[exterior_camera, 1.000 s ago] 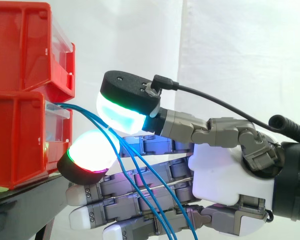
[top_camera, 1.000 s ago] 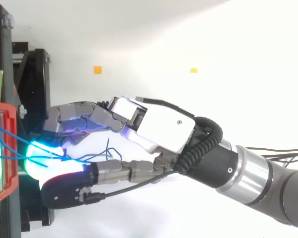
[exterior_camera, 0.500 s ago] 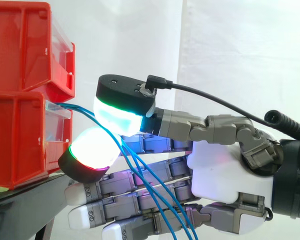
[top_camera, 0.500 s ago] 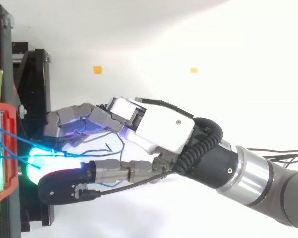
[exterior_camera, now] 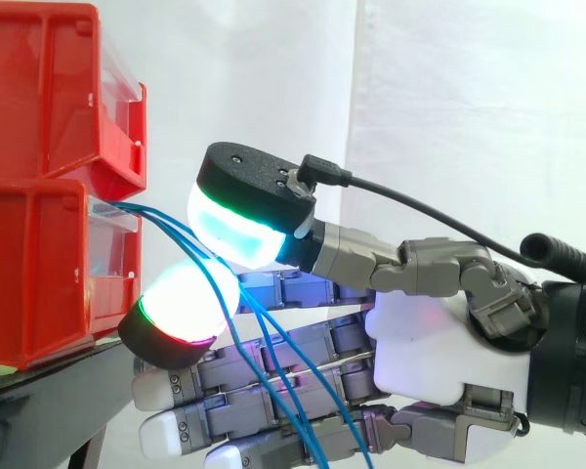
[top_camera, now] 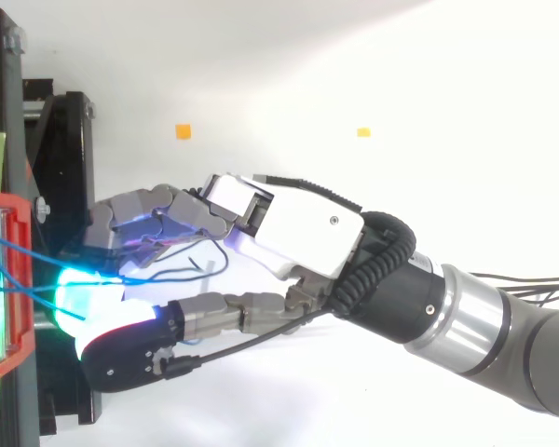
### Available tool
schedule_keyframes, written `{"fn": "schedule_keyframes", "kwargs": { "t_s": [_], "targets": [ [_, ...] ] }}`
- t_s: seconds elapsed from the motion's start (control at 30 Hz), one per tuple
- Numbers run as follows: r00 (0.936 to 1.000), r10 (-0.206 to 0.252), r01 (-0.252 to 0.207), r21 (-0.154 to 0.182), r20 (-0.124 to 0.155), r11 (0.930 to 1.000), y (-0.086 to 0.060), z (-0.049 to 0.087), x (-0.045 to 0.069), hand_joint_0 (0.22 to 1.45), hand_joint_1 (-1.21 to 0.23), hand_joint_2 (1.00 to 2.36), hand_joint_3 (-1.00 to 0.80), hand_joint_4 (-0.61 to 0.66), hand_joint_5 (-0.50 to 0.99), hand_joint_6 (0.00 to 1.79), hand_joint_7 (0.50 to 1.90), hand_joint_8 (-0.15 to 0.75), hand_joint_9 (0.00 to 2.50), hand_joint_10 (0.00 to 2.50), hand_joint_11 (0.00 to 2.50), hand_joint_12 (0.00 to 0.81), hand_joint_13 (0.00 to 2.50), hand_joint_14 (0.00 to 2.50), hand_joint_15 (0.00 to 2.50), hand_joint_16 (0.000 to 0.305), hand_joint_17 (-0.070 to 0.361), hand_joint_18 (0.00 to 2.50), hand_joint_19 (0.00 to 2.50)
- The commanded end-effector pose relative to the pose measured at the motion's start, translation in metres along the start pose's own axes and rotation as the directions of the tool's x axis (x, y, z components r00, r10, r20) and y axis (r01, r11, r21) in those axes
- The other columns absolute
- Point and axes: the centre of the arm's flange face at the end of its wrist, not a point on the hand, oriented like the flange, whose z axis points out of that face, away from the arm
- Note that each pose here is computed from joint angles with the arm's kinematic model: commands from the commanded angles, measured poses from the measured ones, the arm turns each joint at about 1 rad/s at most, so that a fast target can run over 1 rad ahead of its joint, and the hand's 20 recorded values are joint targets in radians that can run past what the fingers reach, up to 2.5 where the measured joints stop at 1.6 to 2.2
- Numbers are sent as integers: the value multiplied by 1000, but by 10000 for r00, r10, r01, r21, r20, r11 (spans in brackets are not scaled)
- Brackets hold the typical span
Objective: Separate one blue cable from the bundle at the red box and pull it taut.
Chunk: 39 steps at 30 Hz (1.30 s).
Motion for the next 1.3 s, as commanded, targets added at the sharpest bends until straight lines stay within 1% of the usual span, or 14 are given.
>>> {"fn": "schedule_keyframes", "kwargs": {
  "t_s": [0.0,0.07,0.1,0.2,0.23,0.27,0.37,0.5,0.6,0.7,0.87,0.97,1.07,1.27],
  "targets": [
    [9999,-112,112,58,-55,9999,-4,0,-5,537,-604,1001,-487,196,-203,739,1122,333,589,18,580,434,690,20,505,57,128,640,657],
    [9999,-140,140,83,-14,9999,-9,0,-10,531,-597,1000,-495,198,-201,729,1130,336,587,19,576,433,690,19,509,57,129,644,662],
    [9999,-111,112,45,-22,9999,-8,0,-10,531,-594,1000,-495,198,-201,726,1134,334,587,17,578,434,689,20,509,57,129,646,655],
    [10000,-79,79,22,-3,10000,-16,0,-10,531,-593,1000,-494,199,-200,724,1129,334,586,19,579,437,690,18,506,57,129,645,655],
    [10000,-76,76,30,-20,10000,-19,0,-10,531,-594,1001,-488,199,-200,723,1132,336,586,17,578,437,689,18,504,57,129,646,655],
    [10000,-8,8,34,-67,10000,-28,0,-8,533,-594,1000,-486,199,-200,723,1132,335,585,19,576,438,688,20,509,57,129,645,656],
    [9999,124,-125,-164,-64,9998,-26,3,-8,539,-601,1002,-478,196,-199,720,1138,336,584,19,574,436,693,19,512,57,128,642,657],
    [9999,83,-84,-93,-76,9999,-26,2,-8,547,-616,1003,-466,196,-199,718,1143,332,582,18,576,435,694,20,505,57,127,639,660],
    [9999,120,-121,-140,-68,9998,-26,3,-8,551,-622,1004,-462,198,-199,717,1144,331,582,18,577,433,695,20,510,56,127,638,660],
    [9998,180,-182,-190,-106,9997,-22,3,-3,554,-625,1003,-461,197,-199,717,1145,330,582,18,577,431,694,19,511,56,127,639,661],
    [9996,240,-243,-263,-125,9994,-20,4,0,556,-624,1003,-464,190,-199,716,1147,330,584,20,577,431,696,19,511,56,127,640,660],
    [9992,359,-364,-337,-146,9988,-12,7,3,540,-599,1001,-491,197,-200,716,1153,332,587,17,579,436,697,20,507,57,128,645,665],
    [9990,422,-428,-346,-176,9985,-11,6,6,532,-593,1000,-500,198,-201,717,1142,333,587,19,587,436,697,21,512,58,130,649,663],
    [9987,452,-458,-306,-228,9985,-11,4,11,506,-698,1000,-500,214,-202,722,1124,345,601,17,584,443,721,19,525,60,135,678,663]
  ]
}}
